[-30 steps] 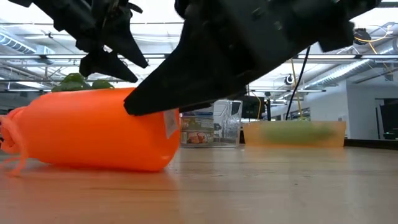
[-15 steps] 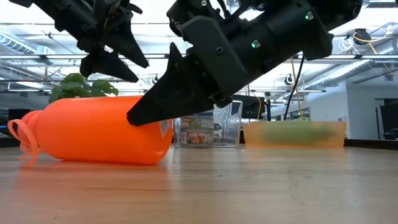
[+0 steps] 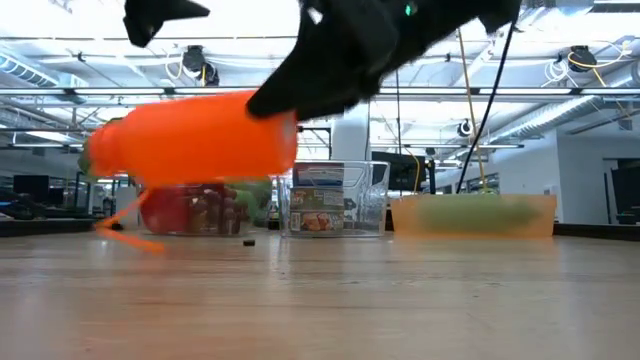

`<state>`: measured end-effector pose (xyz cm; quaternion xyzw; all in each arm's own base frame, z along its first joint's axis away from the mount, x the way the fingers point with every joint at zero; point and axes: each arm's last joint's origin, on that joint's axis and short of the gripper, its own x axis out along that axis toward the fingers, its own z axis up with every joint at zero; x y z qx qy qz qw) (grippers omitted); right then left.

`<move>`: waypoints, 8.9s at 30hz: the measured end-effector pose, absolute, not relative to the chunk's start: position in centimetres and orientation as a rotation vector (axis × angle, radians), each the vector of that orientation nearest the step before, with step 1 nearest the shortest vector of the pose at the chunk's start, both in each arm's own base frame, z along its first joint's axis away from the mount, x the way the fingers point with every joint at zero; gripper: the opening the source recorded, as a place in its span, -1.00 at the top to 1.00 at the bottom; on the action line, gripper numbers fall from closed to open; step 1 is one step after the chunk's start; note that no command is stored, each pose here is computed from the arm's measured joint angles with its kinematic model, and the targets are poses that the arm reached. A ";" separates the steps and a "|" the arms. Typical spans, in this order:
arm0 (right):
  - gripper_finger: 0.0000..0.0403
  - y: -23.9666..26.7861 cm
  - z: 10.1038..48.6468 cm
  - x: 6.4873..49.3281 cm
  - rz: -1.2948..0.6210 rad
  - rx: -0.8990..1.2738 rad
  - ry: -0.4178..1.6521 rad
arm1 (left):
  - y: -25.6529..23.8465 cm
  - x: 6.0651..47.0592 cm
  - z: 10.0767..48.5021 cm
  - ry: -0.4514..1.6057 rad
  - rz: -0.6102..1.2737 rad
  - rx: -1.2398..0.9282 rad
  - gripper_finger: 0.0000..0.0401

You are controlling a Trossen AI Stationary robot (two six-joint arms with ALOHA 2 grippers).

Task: Pick & Place Food Item
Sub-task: Put the orange water bottle into the orange bin, then return to Home Position

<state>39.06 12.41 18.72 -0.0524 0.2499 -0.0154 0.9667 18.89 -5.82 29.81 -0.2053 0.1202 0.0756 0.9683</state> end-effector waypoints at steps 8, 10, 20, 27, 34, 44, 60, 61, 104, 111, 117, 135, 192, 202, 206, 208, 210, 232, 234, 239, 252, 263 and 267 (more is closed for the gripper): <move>-0.44 9.7 25.1 34.4 -0.188 -0.199 0.569 | -5.1 17.0 31.7 0.145 0.108 -0.277 -0.21; -0.44 8.9 26.2 32.7 -0.248 -0.217 0.567 | -5.1 16.9 31.8 0.143 0.105 -0.224 -0.21; -0.44 4.6 28.1 23.4 -0.501 -0.170 0.497 | -4.8 16.9 31.8 0.153 0.117 -0.054 -0.21; -0.44 1.1 25.4 17.8 -0.711 -0.232 0.532 | -4.8 16.9 31.7 0.158 0.113 0.009 -0.21; -0.44 -1.8 22.3 15.7 -0.785 -0.273 0.659 | -4.8 16.9 31.7 0.165 0.110 0.043 -0.21; -0.44 -5.9 20.1 15.6 -0.801 -0.278 0.862 | -4.8 16.9 31.7 0.167 0.108 0.071 -0.21; -0.45 -8.8 18.7 15.7 -0.678 -0.481 1.093 | -4.8 16.9 31.6 0.170 0.109 0.064 -0.21; -0.46 -8.8 18.6 15.7 -0.679 -0.474 1.094 | -4.8 16.9 31.6 0.170 0.109 0.064 -0.21; -0.77 -3.2 28.4 10.8 -0.371 0.261 0.186 | -1.3 10.7 29.0 0.060 0.140 -0.187 -0.21; -0.77 -2.9 27.0 11.6 -0.255 0.255 0.149 | -0.5 11.1 25.1 0.065 0.162 -0.210 -0.21; -0.77 -2.5 27.1 10.8 -0.194 0.208 0.107 | 0.6 9.2 24.4 -0.016 0.159 -0.213 -0.21; -0.77 -2.3 19.3 11.0 -0.148 0.170 -0.030 | 1.7 9.2 17.9 -0.022 0.165 -0.255 -0.21; -0.77 -1.8 17.2 9.6 -0.113 0.059 -0.048 | 1.8 9.4 17.2 -0.007 0.165 -0.267 -0.21; -0.77 -1.8 17.1 9.6 -0.113 0.059 -0.047 | 1.8 9.4 17.2 -0.007 0.165 -0.267 -0.21; -0.77 -1.8 17.1 9.6 -0.113 0.059 -0.047 | 1.8 9.4 17.2 -0.007 0.165 -0.267 -0.21; -0.77 -1.8 17.1 9.6 -0.113 0.059 -0.047 | 1.8 9.4 17.2 -0.007 0.165 -0.267 -0.21; -0.77 -1.8 17.1 9.6 -0.113 0.059 -0.047 | 1.8 9.4 17.2 -0.007 0.165 -0.267 -0.21; -0.77 -1.8 17.1 9.6 -0.113 0.059 -0.048 | 1.8 9.4 17.2 -0.007 0.165 -0.267 -0.21; -0.77 -1.8 17.1 9.6 -0.113 0.059 -0.048 | 1.8 9.4 17.2 -0.007 0.165 -0.267 -0.21; -0.77 -1.8 17.1 9.6 -0.113 0.059 -0.048 | 1.8 9.4 17.2 -0.007 0.165 -0.267 -0.21; -0.77 -1.8 17.1 9.6 -0.113 0.059 -0.048 | 1.8 9.4 17.2 -0.007 0.165 -0.267 -0.21; -0.77 -1.8 17.1 9.6 -0.113 0.059 -0.048 | 1.9 9.4 17.2 -0.007 0.166 -0.267 -0.21; -0.77 -1.8 17.1 9.6 -0.113 0.059 -0.048 | 1.8 9.4 17.2 -0.007 0.166 -0.267 -0.21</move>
